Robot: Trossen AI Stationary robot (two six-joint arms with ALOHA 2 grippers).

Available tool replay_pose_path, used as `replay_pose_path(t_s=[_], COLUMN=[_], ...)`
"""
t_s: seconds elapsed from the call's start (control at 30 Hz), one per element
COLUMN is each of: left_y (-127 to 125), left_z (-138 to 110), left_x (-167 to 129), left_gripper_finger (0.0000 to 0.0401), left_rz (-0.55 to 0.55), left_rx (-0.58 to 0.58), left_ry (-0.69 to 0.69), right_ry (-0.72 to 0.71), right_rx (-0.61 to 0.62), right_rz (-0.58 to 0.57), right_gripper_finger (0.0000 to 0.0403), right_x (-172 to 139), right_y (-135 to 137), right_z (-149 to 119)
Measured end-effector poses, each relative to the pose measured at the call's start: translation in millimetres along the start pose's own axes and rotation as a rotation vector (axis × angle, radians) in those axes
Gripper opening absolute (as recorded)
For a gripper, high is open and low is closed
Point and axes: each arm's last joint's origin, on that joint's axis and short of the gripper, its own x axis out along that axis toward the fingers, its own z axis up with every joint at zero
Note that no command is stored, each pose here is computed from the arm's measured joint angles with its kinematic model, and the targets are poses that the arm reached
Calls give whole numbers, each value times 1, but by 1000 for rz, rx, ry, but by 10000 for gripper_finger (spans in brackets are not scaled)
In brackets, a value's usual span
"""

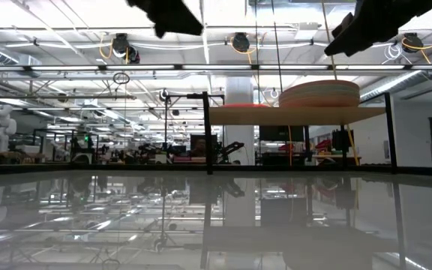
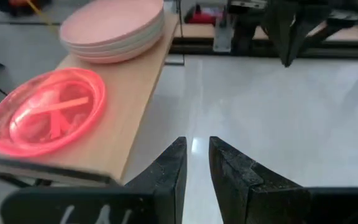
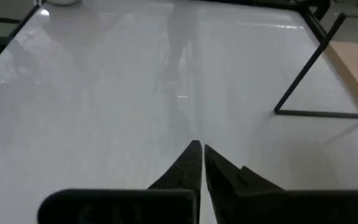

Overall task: Place and stack plates onto a shelf
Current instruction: Return to Home Position

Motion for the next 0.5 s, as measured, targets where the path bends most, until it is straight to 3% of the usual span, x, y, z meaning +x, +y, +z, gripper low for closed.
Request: replay_pose_path(t_s=[0.3, 0.5], left_y=[-9, -11], left_z=[-67, -108], left_x=[-55, -74], left_gripper_finger=[69, 9], left_rz=[10, 22], left_rx=[-82, -48], left_ry=[-194, -241], right_ry=[-55, -124], right_rx=[-77, -118], right_rz=[4, 0], right_gripper_finger=[1, 1], right_x=[-5, -7], right_y=[2, -1], right_z=[2, -18])
